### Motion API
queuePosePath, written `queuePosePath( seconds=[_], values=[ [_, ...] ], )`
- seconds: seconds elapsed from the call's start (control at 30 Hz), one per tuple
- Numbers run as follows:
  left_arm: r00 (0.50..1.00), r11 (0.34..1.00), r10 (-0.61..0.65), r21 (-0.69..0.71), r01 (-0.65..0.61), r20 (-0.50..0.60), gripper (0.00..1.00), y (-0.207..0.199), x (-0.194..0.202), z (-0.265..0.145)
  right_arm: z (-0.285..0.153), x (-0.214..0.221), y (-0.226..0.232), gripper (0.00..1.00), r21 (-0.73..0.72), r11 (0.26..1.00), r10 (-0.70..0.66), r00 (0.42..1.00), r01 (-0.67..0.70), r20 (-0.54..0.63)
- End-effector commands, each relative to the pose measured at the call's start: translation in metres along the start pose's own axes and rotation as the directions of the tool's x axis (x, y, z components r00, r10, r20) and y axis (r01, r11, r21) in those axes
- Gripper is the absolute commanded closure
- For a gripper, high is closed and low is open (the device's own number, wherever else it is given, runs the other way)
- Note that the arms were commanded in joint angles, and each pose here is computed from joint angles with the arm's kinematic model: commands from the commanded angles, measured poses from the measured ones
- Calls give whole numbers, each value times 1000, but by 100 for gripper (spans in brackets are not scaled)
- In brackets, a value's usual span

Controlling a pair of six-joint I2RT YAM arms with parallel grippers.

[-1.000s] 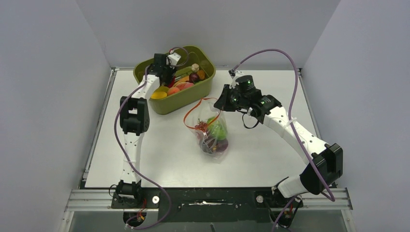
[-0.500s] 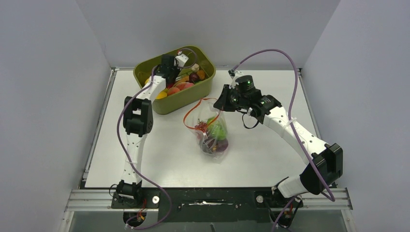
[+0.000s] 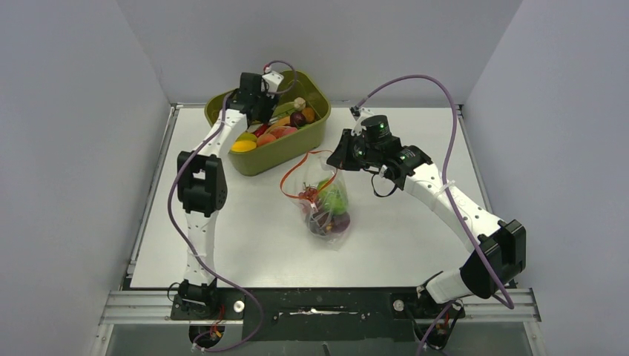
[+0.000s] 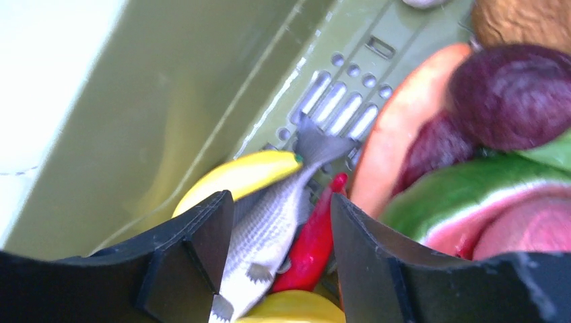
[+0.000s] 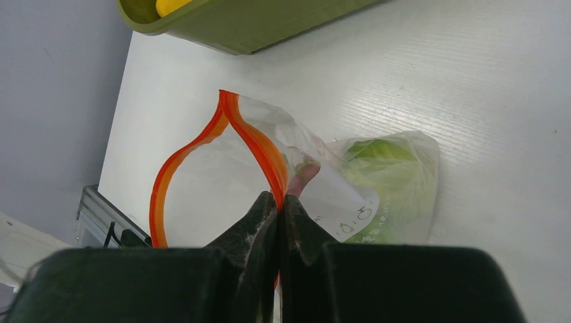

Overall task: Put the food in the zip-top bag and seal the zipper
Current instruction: Pick up the fake vegetable from the bin.

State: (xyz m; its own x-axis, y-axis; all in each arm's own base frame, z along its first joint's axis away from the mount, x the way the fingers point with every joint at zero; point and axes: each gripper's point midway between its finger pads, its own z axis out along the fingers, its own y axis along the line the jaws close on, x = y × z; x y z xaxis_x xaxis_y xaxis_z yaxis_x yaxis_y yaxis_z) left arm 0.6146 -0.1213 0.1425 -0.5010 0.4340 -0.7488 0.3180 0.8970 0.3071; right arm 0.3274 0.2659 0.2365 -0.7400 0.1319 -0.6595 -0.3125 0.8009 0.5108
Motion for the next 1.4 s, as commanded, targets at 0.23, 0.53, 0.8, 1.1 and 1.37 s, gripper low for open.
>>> queuePosePath(
  seconds=[0.23,0.53,0.8,1.1,1.37],
  values=[
    [986,967,146,201,-159,78,43,-31,-8,-2,-9,-29,17,100,-54,998,-19,996,24,87],
    [982,971,144,174,-164,123,48,-27,-14,22,-10,-28,16,100,-45,999,-6,996,11,91],
    [975,969,104,203,-144,194,92,-31,-39,13,-12,-29,15,100,-37,999,-11,996,14,92],
    [962,970,43,220,-105,270,100,-32,-72,-31,-12,-24,13,100,-41,999,-1,996,4,92],
    [944,983,-15,178,-46,329,100,-23,-96,-63,-14,-17,7,100,-31,1000,8,996,-5,89]
  ],
)
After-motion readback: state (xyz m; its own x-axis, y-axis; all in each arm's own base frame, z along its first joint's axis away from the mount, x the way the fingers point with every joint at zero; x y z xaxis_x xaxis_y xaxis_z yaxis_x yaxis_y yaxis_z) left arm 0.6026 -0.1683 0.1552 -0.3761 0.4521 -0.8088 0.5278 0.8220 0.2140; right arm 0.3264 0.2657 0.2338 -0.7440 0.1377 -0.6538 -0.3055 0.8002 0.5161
